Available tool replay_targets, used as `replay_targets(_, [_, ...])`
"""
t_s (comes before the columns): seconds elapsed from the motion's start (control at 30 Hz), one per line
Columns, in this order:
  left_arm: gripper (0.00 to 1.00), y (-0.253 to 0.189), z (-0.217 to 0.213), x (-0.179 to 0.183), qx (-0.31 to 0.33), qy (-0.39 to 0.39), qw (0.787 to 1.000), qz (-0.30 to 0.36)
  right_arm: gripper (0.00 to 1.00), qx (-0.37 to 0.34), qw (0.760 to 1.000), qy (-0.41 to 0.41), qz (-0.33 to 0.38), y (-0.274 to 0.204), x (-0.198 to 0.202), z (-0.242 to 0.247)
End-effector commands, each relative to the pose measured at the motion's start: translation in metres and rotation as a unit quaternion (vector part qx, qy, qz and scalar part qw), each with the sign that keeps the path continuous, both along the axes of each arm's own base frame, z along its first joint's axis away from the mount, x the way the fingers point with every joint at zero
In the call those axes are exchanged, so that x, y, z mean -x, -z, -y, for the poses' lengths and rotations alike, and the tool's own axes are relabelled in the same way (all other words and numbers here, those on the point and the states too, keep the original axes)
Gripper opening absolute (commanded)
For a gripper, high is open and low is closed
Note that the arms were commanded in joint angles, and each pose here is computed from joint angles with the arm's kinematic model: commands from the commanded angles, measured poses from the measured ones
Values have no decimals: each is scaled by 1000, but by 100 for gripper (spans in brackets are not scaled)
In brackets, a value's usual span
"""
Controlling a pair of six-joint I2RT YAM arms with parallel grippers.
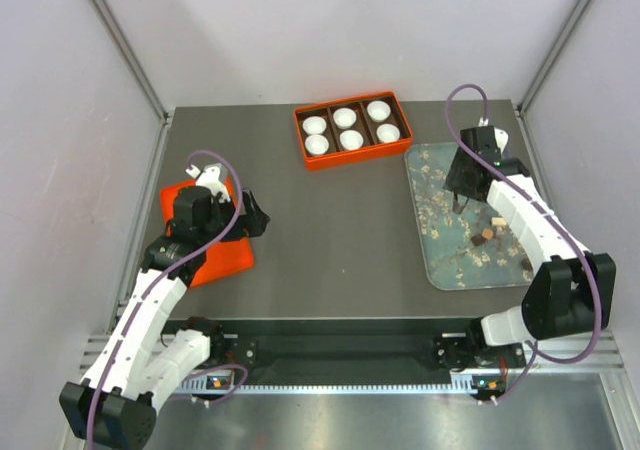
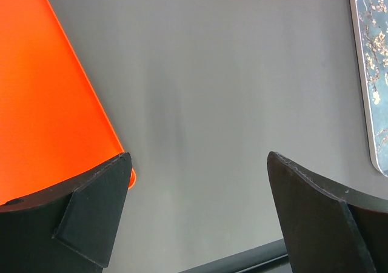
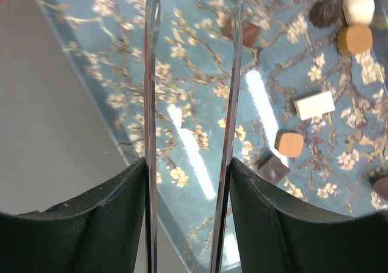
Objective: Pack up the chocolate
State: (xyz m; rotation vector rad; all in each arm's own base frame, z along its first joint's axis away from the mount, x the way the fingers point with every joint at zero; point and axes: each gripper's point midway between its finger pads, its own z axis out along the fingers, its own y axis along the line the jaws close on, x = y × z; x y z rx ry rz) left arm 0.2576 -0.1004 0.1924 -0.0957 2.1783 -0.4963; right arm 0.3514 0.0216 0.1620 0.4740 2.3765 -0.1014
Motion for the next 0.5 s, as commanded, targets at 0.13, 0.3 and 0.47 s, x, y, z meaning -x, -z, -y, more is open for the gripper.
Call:
replay_targets(0.13, [98, -7, 6, -1, 4, 14, 1000, 17, 53, -5, 998, 58, -9, 18, -1, 22])
replay_targets(0.3, [98, -7, 6, -1, 4, 15, 1000, 16, 53, -4, 997, 72, -15, 26, 0, 25])
replay_targets(0.47, [98, -6, 7, -1, 4, 16, 1000, 15, 52, -7, 997, 77, -16, 28, 2, 25])
